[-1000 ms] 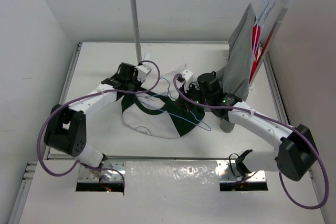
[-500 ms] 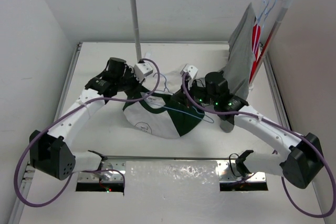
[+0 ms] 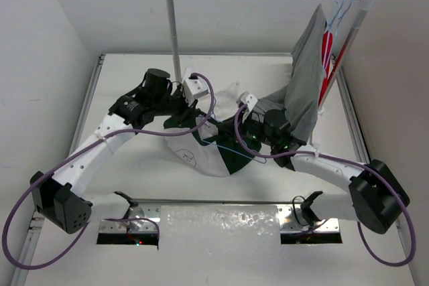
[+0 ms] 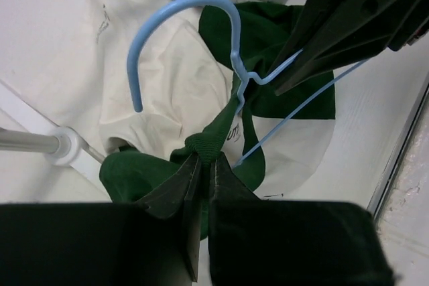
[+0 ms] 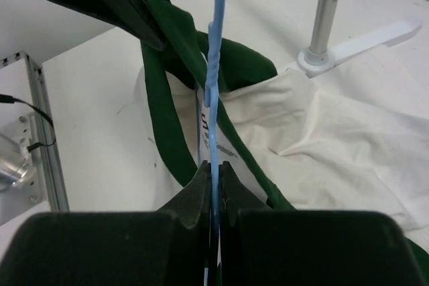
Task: Place the t-shirt on the hanger
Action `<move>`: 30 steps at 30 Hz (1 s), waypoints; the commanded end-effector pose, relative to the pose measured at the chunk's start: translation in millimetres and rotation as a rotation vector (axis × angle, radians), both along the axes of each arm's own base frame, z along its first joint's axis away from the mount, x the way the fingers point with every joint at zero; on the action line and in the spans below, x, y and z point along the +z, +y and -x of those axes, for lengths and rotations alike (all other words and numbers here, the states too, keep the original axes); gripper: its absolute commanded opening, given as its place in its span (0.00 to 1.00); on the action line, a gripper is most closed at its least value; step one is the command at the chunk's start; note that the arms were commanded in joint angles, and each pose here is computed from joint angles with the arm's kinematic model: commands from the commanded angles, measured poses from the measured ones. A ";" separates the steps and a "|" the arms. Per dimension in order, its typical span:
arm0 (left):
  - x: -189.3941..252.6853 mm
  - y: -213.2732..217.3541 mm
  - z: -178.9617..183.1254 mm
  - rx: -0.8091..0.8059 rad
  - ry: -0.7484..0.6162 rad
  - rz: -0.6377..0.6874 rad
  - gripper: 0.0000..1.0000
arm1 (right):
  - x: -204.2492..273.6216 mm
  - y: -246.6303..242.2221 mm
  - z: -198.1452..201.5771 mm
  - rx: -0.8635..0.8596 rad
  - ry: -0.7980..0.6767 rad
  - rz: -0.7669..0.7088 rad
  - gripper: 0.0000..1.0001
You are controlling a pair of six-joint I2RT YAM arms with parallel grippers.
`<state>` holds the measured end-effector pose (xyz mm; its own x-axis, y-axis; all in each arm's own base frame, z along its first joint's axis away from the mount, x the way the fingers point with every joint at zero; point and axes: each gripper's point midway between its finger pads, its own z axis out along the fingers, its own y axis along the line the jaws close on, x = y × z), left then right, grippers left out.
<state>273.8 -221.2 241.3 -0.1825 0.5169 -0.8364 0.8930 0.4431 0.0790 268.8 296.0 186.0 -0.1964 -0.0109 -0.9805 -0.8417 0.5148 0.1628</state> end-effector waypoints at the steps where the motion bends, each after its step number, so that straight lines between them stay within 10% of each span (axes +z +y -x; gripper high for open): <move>1: -1.2 -8.3 -9.9 0.012 0.022 0.017 0.00 | 41.3 3.2 -11.3 -0.038 -0.146 -0.133 0.00; 6: -40.7 -12.2 -22.7 0.037 0.094 -0.028 0.04 | 11.7 5.9 -14.2 -0.037 -0.095 -0.095 0.00; 10: -58.5 -3.8 -23.9 0.040 0.092 -0.089 0.51 | -7.4 7.5 -12.7 -0.029 -0.064 -0.094 0.00; 14: -45.0 19.2 -28.7 0.086 -0.016 -0.173 0.65 | -22.2 12.3 -12.4 -0.007 -0.028 -0.074 0.00; 17: -15.9 44.9 -28.8 0.121 -0.154 -0.231 1.00 | -28.6 14.9 -12.5 0.003 -0.006 -0.067 0.00; 30: -71.7 72.2 -27.2 -0.033 -0.195 -0.404 1.00 | -40.5 12.7 -11.9 0.002 0.004 -0.028 0.00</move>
